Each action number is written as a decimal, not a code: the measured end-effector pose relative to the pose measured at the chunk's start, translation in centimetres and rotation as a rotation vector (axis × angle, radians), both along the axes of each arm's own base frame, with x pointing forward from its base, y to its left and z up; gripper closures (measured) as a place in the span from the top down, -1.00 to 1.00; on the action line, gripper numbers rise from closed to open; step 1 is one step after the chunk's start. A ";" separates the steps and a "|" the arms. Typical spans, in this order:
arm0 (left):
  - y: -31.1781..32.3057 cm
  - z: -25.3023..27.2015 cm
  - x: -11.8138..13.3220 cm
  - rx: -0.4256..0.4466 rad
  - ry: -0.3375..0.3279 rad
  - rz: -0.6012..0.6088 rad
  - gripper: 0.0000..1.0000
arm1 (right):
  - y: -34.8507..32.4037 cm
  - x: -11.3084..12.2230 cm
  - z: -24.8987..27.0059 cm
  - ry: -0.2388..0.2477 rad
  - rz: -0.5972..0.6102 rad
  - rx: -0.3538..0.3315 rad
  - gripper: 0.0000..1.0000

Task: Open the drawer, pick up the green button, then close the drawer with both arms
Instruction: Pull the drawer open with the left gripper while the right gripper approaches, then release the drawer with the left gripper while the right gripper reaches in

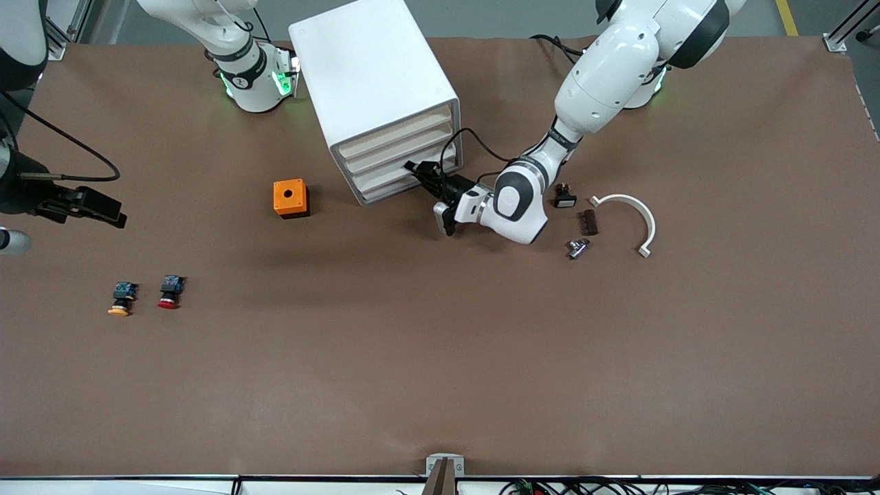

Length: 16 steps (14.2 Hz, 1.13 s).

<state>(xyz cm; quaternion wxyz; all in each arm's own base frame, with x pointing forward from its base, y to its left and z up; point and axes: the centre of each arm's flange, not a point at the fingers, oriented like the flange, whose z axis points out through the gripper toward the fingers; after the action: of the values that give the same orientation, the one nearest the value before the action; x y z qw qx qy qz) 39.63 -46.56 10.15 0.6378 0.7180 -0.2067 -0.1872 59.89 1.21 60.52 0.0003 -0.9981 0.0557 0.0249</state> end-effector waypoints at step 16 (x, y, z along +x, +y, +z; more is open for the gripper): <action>6.7 2.3 13.0 0.164 0.009 0.215 -0.57 | 23.8 -4.6 -2.8 0.041 -0.403 -0.066 1.00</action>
<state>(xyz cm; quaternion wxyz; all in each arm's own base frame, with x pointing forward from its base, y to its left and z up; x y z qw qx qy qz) 52.62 -39.82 12.47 0.5943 0.7848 -0.1095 -0.1373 55.33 25.06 57.75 -0.0284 -0.9655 0.2551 0.0429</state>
